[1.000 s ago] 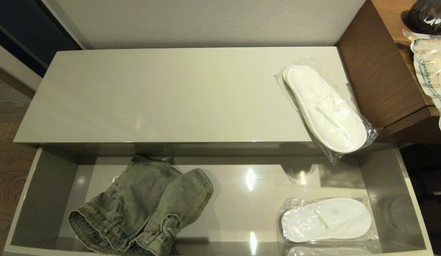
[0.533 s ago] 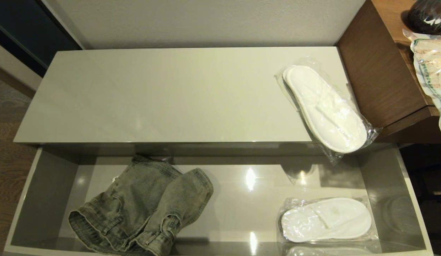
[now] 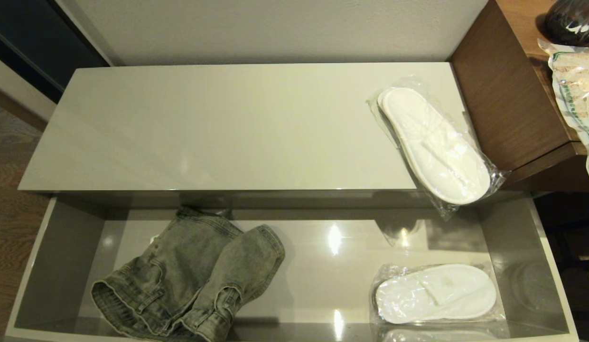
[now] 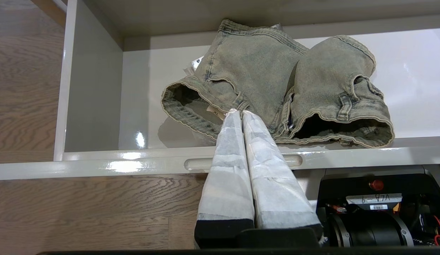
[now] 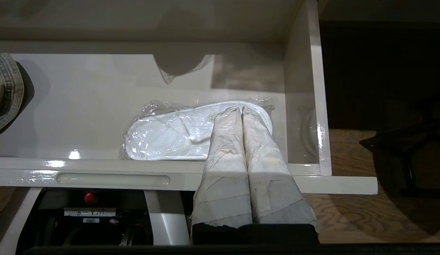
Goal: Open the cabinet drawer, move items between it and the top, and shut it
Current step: Close the drawer
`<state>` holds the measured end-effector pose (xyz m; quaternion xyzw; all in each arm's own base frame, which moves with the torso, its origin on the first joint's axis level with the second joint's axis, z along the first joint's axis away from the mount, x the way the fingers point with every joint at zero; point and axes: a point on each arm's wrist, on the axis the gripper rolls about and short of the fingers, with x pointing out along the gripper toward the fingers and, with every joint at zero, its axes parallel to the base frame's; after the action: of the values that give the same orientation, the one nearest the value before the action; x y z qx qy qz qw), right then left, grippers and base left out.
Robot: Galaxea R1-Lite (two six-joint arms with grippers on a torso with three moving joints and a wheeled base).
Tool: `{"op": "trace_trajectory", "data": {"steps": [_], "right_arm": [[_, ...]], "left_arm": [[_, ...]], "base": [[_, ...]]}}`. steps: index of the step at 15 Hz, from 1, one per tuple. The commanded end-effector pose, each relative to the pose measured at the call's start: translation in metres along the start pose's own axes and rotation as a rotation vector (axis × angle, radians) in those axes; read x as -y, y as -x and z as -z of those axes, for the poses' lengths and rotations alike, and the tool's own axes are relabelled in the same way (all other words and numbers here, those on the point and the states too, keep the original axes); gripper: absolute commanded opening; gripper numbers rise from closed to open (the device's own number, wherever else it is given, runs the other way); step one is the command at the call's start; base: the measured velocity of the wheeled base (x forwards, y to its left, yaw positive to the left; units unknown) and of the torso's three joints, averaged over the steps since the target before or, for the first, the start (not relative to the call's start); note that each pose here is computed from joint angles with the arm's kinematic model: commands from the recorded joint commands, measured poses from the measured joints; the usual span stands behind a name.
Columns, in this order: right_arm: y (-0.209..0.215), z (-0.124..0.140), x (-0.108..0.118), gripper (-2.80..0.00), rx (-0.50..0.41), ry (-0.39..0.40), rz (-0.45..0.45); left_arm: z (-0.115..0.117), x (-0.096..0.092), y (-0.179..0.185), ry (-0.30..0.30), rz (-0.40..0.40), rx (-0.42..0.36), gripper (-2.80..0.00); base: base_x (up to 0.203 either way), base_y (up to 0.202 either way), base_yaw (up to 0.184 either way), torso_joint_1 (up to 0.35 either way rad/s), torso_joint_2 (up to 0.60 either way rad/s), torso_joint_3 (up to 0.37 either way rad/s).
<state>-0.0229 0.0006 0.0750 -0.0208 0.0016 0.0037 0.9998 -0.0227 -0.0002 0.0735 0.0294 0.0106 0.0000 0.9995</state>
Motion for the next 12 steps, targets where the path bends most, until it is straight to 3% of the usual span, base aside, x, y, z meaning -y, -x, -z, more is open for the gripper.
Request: {"op": "trace_trajectory", "data": {"steps": [1,12], "right_arm": [[-0.0002,0.0004,0.0,-2.8,-0.003,0.001,-0.001],[-0.0002,0.0002,0.0,-2.8,-0.001,0.001,0.0]], "left_arm": [[0.0,0.0,0.0,-0.001,-0.001,0.0,-2.8],[-0.0001,0.0,0.0,0.002,-0.001,0.001,-2.8]], "base": [[0.0,0.0,0.0,0.0,0.0,0.0],[0.0,0.0,0.0,0.0,0.0,0.0]]}}
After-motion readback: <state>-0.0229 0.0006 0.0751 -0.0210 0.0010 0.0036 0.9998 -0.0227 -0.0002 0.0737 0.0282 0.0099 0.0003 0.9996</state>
